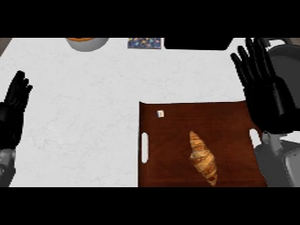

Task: Pick the croissant from the tray and place it in the pot

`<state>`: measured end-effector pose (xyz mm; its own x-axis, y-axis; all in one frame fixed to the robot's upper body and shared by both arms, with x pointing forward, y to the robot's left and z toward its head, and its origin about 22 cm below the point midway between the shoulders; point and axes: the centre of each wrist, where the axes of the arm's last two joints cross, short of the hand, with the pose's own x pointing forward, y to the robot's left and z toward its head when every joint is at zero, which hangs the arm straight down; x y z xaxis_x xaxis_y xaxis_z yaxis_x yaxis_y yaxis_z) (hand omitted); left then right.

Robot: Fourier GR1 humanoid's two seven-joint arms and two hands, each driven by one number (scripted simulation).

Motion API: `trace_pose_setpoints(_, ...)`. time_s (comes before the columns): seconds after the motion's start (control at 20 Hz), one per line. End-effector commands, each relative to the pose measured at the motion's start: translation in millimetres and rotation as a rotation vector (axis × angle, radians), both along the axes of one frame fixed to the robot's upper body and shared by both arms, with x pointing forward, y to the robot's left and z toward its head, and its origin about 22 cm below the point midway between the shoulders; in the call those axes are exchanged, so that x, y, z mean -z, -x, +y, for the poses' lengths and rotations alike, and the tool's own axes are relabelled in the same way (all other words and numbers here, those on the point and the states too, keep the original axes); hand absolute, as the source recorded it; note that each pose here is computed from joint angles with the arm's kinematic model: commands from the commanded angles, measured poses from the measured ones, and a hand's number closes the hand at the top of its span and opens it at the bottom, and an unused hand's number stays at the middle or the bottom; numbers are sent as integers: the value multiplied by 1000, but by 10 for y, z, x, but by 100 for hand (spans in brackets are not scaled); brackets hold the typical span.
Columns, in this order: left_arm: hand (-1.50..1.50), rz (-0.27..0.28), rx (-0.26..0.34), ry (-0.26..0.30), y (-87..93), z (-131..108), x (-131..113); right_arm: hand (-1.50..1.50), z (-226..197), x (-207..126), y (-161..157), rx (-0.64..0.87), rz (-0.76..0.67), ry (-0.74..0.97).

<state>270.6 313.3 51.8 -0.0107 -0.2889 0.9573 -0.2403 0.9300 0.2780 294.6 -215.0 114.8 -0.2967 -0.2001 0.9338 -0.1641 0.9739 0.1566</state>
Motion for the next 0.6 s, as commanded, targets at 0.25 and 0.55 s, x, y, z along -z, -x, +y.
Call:
trace_pose_setpoints(0.25, 0, -90, 84, 139, -182, -294, -312, 150, -509, 299, -357, -351, -93, 284)
trace_pose_setpoints(0.55, 0, -29, 99, 203, -224, -383, -371, -150, -810, 1037, -262, -235, -252, 487)
